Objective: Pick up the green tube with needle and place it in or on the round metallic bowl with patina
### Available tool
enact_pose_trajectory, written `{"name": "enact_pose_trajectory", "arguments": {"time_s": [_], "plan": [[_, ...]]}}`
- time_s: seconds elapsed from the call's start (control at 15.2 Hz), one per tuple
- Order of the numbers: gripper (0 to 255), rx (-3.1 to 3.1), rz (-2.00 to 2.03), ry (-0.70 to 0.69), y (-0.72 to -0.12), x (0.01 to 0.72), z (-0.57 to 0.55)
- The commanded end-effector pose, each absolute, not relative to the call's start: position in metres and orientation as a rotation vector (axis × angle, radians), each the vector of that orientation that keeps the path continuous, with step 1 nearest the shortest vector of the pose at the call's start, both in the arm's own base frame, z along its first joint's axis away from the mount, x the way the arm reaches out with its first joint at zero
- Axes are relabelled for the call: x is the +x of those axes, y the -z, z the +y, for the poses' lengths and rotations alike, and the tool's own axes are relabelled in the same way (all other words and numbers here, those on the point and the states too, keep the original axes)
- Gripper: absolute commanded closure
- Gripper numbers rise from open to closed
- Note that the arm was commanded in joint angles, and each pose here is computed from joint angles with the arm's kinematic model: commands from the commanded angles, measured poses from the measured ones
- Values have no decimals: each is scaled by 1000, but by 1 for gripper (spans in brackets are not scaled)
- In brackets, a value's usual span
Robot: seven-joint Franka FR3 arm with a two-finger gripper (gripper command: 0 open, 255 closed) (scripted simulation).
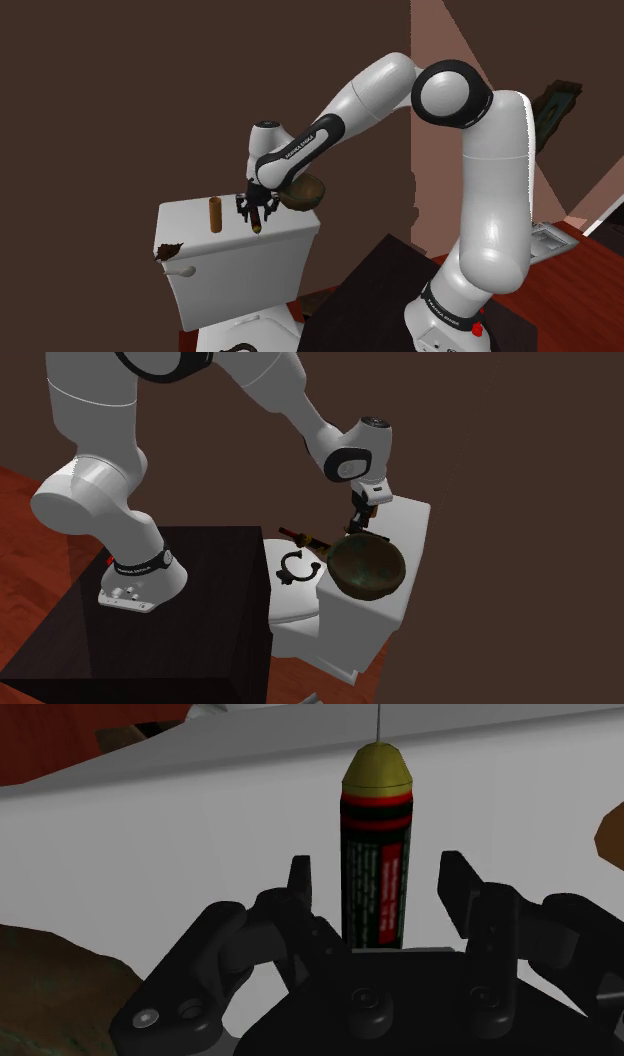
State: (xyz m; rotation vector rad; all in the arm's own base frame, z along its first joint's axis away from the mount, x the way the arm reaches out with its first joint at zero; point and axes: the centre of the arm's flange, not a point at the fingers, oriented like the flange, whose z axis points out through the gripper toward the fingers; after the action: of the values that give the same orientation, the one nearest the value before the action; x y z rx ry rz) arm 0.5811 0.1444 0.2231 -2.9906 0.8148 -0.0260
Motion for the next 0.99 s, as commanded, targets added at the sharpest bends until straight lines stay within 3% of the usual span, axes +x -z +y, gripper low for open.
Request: {"name": "enact_pose_trajectory", "arguments": {"time_s": [0.0, 0.53, 0.92], "plan": [[255, -2991, 815, 26, -223, 581, 144], [255, -2991, 815, 26, -223, 581, 144], [255, -2991, 815, 26, -255, 581, 144]]}}
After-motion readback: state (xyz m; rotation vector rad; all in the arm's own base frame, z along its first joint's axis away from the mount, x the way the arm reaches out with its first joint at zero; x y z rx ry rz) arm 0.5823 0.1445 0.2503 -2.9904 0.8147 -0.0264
